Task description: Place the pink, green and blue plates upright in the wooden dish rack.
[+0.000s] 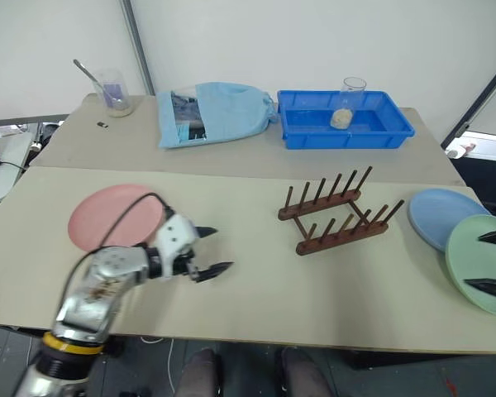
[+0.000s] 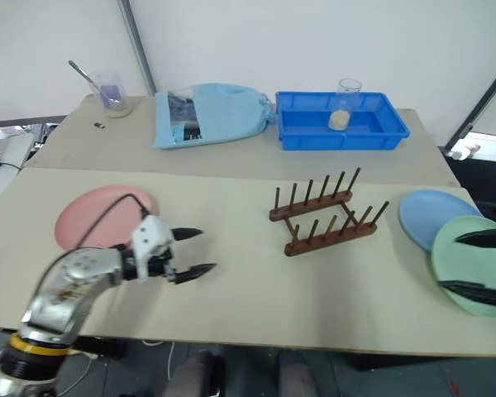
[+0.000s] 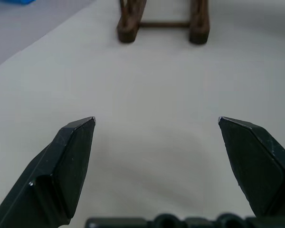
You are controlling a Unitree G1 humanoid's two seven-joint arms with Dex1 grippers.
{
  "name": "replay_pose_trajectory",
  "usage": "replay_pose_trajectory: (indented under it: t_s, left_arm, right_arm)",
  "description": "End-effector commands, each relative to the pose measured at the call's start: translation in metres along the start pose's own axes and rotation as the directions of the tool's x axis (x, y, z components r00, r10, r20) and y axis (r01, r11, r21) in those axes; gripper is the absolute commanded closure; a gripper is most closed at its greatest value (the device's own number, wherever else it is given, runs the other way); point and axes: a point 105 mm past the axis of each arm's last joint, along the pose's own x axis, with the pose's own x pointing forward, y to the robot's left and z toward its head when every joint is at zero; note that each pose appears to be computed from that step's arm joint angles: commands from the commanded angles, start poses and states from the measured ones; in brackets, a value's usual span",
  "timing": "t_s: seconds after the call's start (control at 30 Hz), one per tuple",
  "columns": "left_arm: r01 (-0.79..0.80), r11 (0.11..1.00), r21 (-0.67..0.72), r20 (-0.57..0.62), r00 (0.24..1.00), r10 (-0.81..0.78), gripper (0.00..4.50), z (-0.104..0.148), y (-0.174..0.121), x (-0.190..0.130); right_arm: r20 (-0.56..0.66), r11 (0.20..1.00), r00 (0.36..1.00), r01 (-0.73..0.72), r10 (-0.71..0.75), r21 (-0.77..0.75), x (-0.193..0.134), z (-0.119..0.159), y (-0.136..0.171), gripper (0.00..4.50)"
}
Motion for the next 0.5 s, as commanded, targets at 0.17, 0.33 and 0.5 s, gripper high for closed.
replay_pose_trajectory:
  t_s: [0.17, 0.33, 0.5]
  left_arm:
    - [0.071, 0.996, 0.058, 0.140, 0.987, -0.078, 0.07, 0.013, -0.029, 0.093]
    - [0.060, 0.998, 0.035, 0.169, 0.983, -0.066, 0.07, 0.016, -0.035, 0.134]
    - [0.033, 0.999, 0.001, 0.168, 0.985, -0.033, 0.07, 0.013, -0.036, 0.154]
  right_arm:
    - [0.024, 0.998, 1.000, -0.006, 0.004, 0.066, 0.012, 0.012, 0.040, 0.00]
    - [0.043, 0.994, 0.998, -0.038, 0.033, 0.101, 0.023, 0.018, 0.063, 0.00]
    - [0.061, 0.992, 0.998, -0.034, 0.027, 0.121, 0.028, 0.023, 0.072, 0.00]
